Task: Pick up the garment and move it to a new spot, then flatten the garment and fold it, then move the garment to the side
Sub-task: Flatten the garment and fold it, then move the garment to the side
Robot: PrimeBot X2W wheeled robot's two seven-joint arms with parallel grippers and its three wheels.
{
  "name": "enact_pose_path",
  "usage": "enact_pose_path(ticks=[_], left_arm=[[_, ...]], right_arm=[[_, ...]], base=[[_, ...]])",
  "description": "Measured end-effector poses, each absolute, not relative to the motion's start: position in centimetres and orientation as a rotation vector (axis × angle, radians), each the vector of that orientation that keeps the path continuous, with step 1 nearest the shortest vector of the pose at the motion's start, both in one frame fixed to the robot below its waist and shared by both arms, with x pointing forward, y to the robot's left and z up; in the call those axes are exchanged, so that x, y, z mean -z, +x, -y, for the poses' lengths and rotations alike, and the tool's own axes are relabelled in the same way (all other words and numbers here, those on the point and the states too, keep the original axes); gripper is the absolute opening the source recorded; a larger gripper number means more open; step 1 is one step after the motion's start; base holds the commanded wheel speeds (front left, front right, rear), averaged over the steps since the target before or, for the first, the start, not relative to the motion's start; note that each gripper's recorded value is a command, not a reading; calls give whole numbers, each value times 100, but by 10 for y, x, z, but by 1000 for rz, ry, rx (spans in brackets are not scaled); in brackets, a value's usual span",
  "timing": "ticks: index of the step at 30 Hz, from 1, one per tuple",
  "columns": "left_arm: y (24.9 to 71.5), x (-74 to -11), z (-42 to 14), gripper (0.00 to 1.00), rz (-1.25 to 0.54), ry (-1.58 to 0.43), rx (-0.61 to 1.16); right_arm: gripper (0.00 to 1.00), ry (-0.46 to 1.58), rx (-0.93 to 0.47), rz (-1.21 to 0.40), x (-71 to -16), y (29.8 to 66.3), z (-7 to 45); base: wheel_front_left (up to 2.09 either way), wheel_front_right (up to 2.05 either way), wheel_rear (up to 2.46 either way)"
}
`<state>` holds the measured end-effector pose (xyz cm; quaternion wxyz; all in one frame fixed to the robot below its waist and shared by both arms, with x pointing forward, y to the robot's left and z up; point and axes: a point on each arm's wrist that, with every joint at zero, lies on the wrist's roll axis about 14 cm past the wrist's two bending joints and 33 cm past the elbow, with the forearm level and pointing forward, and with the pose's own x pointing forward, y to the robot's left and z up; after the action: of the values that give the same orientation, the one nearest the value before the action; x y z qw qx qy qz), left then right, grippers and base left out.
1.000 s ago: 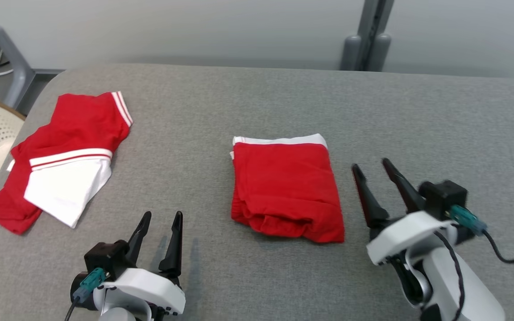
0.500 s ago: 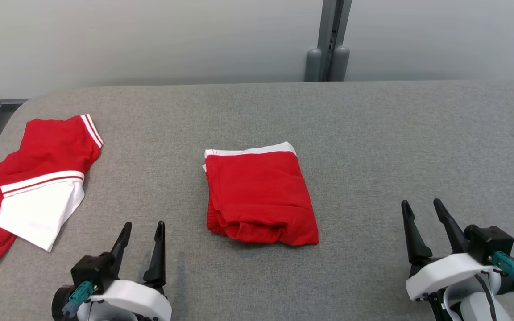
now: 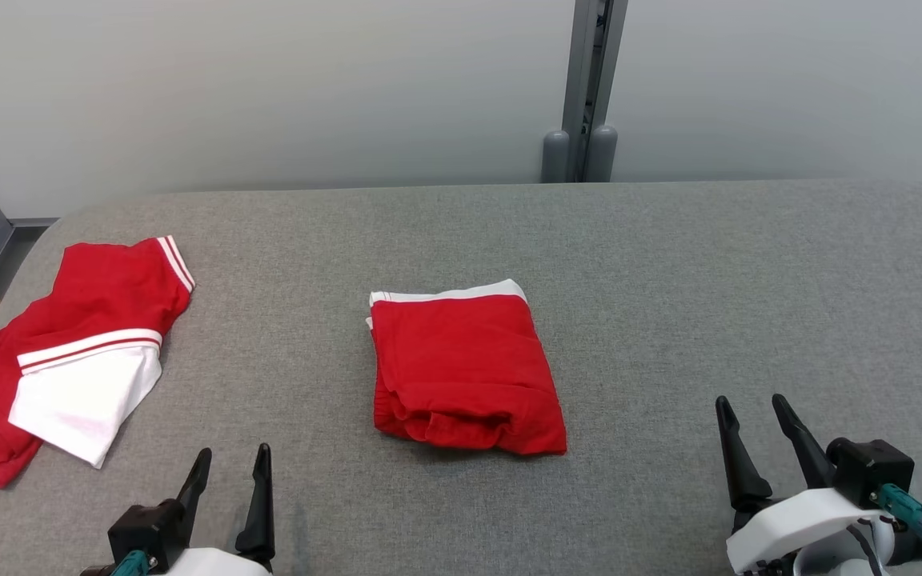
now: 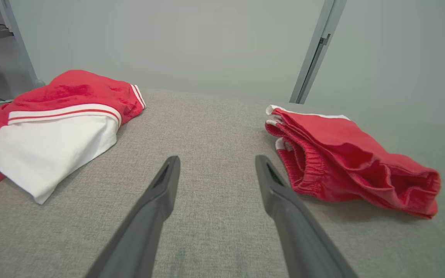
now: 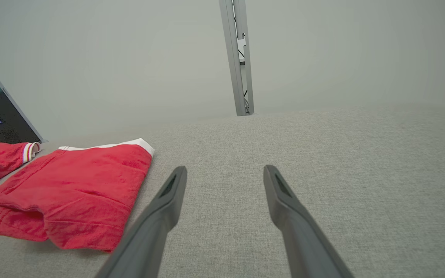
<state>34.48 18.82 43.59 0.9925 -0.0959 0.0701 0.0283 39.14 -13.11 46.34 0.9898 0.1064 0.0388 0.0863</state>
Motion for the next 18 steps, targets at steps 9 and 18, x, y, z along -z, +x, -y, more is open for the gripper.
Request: enact_pose_path(ticks=[9,18], left_arm=[[338,-432,-191,100,-150,-184,-63],[336,-424,-187,100,-180,-189,-51]], right_arm=[[100,220,-179,-91,-459,386,128],[100,235,-277,-159,-442,393,93]], base=[[0,0,0],[0,0,0]])
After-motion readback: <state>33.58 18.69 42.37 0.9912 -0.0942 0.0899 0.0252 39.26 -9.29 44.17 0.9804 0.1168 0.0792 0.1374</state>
